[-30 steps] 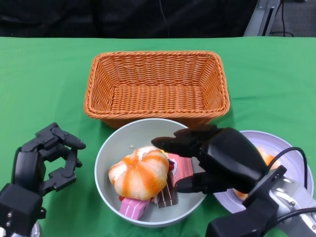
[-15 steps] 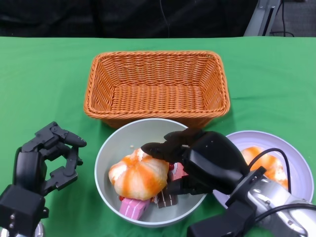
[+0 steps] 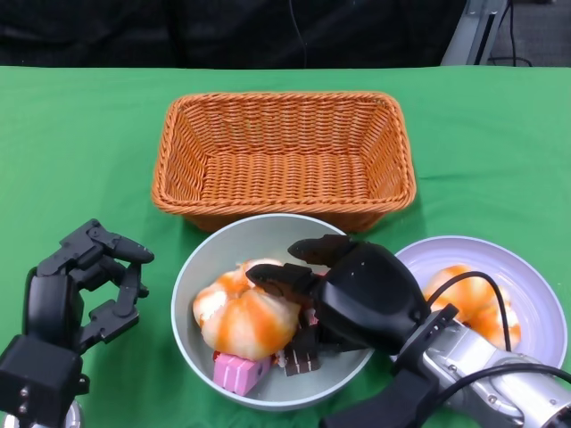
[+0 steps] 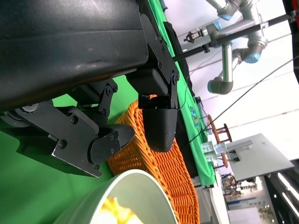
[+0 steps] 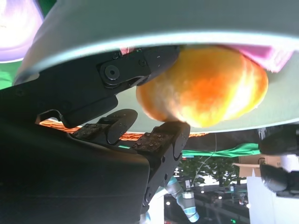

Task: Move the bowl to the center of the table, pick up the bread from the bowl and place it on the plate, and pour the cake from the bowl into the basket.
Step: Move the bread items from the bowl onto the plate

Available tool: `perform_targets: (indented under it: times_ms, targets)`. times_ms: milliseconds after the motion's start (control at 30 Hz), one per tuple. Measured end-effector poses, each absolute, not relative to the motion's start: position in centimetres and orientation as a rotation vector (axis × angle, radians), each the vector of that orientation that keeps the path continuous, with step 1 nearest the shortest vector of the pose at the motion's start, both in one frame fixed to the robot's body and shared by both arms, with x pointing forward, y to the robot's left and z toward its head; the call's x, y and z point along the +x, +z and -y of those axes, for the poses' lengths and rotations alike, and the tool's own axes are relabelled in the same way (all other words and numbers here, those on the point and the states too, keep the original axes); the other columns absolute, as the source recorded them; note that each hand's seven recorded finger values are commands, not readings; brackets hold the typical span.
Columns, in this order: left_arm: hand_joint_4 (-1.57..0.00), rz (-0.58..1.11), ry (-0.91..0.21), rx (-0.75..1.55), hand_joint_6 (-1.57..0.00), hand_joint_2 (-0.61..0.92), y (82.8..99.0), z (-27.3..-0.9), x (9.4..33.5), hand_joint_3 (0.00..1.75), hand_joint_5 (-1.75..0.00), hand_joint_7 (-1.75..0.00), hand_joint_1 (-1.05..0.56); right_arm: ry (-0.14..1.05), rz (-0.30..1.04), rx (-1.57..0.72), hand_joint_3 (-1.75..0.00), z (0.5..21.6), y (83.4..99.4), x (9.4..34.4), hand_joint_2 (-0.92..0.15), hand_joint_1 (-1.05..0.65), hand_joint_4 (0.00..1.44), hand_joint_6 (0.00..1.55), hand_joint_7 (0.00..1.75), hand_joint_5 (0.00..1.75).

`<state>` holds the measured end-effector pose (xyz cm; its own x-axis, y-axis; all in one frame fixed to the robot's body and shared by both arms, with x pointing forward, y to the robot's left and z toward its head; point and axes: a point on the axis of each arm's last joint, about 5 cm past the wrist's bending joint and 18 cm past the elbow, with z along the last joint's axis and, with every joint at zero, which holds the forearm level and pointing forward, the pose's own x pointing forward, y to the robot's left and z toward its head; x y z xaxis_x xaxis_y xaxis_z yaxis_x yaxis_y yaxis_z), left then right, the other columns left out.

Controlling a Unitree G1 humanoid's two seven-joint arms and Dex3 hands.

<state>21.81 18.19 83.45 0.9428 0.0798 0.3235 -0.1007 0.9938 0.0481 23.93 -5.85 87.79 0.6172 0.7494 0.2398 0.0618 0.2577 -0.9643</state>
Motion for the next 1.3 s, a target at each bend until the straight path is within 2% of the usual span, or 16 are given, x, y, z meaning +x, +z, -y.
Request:
perform_targets:
  times_ms: [167,267,433,567,633,667,700,800,867,900,1067,1133,1300]
  targets:
    - [-0.77,0.328,0.105,0.063,-0.75,0.73,83.4,-18.2,21.8,0.84,-1.62,-1.3,0.0,0.536,0.826,-1.247,-0.03,5.6,87.6,23.9,-0.92,-0.86,0.57,0.52,0.0,0.0]
    - [-0.72,0.327,0.114,0.069,-0.71,0.7,83.4,-18.1,21.8,0.84,-1.72,-1.33,-0.06,0.532,0.841,-1.263,-0.03,5.3,87.5,24.0,-0.92,-0.85,0.54,0.5,0.01,0.0]
    - [-0.73,0.322,0.117,0.076,-0.68,0.71,83.3,-18.0,21.8,0.8,-1.75,-1.35,-0.08,0.537,0.863,-1.279,-0.02,4.9,87.4,24.0,-0.92,-0.84,0.54,0.52,0.01,0.0]
    - [-0.75,0.321,0.12,0.074,-0.72,0.72,83.3,-18.0,21.8,0.83,-1.66,-1.34,-0.02,0.52,0.868,-1.257,0.0,4.7,87.2,23.9,-0.89,-0.72,0.66,0.67,0.05,0.05]
    - [-0.75,0.321,0.122,0.071,-0.73,0.72,83.3,-18.0,21.8,0.84,-1.66,-1.34,-0.02,0.515,0.861,-1.221,0.0,4.6,87.1,23.9,-0.85,-0.57,0.83,0.79,0.06,0.1]
    - [-0.75,0.32,0.124,0.066,-0.73,0.72,83.3,-17.9,21.8,0.84,-1.66,-1.34,-0.01,0.513,0.864,-1.196,0.0,4.6,86.9,23.8,-0.84,-0.48,0.96,0.87,0.08,0.15]
    - [-0.75,0.319,0.127,0.06,-0.73,0.72,83.3,-17.8,21.8,0.85,-1.66,-1.34,-0.01,0.512,0.871,-1.17,0.0,4.6,86.7,23.8,-0.85,-0.44,1.01,0.92,0.08,0.22]
    - [-0.75,0.318,0.129,0.053,-0.72,0.73,83.3,-17.7,21.8,0.85,-1.66,-1.34,0.01,0.506,0.886,-1.105,0.0,4.7,86.2,23.8,-0.87,-0.33,0.81,1.08,0.05,1.07]
    - [-0.75,0.317,0.133,0.048,-0.73,0.74,83.3,-17.7,21.8,0.84,-1.66,-1.34,0.02,0.506,0.902,-1.064,0.0,4.8,86.0,23.9,-0.87,-0.3,0.76,1.14,0.06,1.31]
    - [-0.74,0.316,0.136,0.044,-0.73,0.74,83.3,-17.6,21.8,0.84,-1.66,-1.34,0.02,0.51,0.905,-1.041,0.0,4.9,86.0,24.0,-0.88,-0.3,0.75,1.15,0.06,1.34]
    - [-0.75,0.316,0.138,0.041,-0.73,0.77,83.3,-17.7,21.8,0.79,-1.67,-1.33,0.02,0.523,0.902,-0.967,0.0,5.0,85.8,24.2,-0.88,-0.27,0.74,1.19,0.08,1.35]
    - [-0.75,0.315,0.138,0.042,-0.74,0.77,83.3,-17.7,21.8,0.78,-1.66,-1.33,0.02,0.53,0.9,-0.939,0.0,4.9,85.8,24.2,-0.89,-0.25,0.77,1.18,0.07,1.23]
    - [-0.76,0.31,0.131,0.051,-0.74,0.77,83.2,-17.7,21.7,0.78,-1.64,-1.32,0.01,0.53,0.891,-0.907,0.0,4.9,85.7,24.3,-0.88,-0.25,0.78,1.18,0.07,1.2]
